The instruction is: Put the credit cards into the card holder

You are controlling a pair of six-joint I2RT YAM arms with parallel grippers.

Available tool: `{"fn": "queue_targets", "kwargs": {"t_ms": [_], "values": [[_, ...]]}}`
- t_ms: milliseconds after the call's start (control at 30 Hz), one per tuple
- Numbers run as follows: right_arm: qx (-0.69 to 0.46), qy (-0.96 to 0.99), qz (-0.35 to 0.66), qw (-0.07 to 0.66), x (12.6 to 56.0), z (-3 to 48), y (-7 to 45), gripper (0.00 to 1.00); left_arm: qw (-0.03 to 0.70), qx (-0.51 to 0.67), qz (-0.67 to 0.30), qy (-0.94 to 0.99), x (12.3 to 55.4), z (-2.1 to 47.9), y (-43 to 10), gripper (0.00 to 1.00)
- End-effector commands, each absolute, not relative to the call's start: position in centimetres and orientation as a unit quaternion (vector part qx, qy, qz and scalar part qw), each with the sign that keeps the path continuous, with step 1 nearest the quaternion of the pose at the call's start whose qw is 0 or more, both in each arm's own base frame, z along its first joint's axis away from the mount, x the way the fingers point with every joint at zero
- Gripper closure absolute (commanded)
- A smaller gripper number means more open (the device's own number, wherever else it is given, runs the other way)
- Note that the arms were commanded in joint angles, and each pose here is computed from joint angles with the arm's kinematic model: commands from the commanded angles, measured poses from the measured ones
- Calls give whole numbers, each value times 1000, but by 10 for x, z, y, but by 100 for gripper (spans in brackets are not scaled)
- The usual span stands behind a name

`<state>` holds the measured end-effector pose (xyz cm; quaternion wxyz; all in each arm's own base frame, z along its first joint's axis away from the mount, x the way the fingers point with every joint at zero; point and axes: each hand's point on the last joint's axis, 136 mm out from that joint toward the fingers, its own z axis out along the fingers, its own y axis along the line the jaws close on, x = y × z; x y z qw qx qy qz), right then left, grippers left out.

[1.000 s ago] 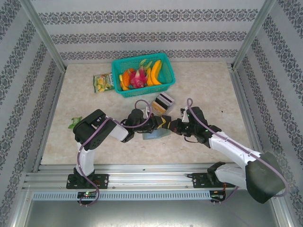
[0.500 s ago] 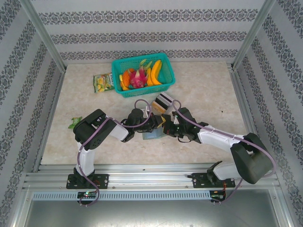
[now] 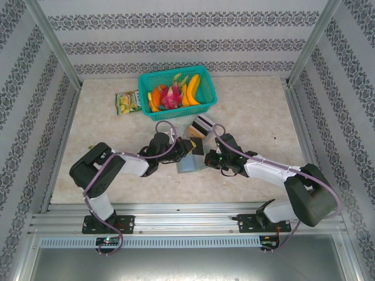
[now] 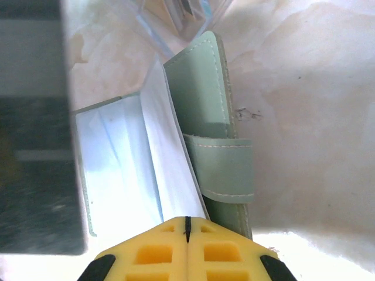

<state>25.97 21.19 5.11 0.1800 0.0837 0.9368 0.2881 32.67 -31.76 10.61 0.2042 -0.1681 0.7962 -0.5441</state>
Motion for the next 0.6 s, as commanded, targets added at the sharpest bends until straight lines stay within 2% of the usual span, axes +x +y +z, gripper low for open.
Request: {"fn": "queue_targets", "kwargs": {"t_ms": [0,567], "values": [[93,941,267,185,265,48,203,99,206,-176,-491,828,320,89,-299,92],[74,940,296,152,283,54,216,93,175,-179,-464,850,302,54,-307,92]]}}
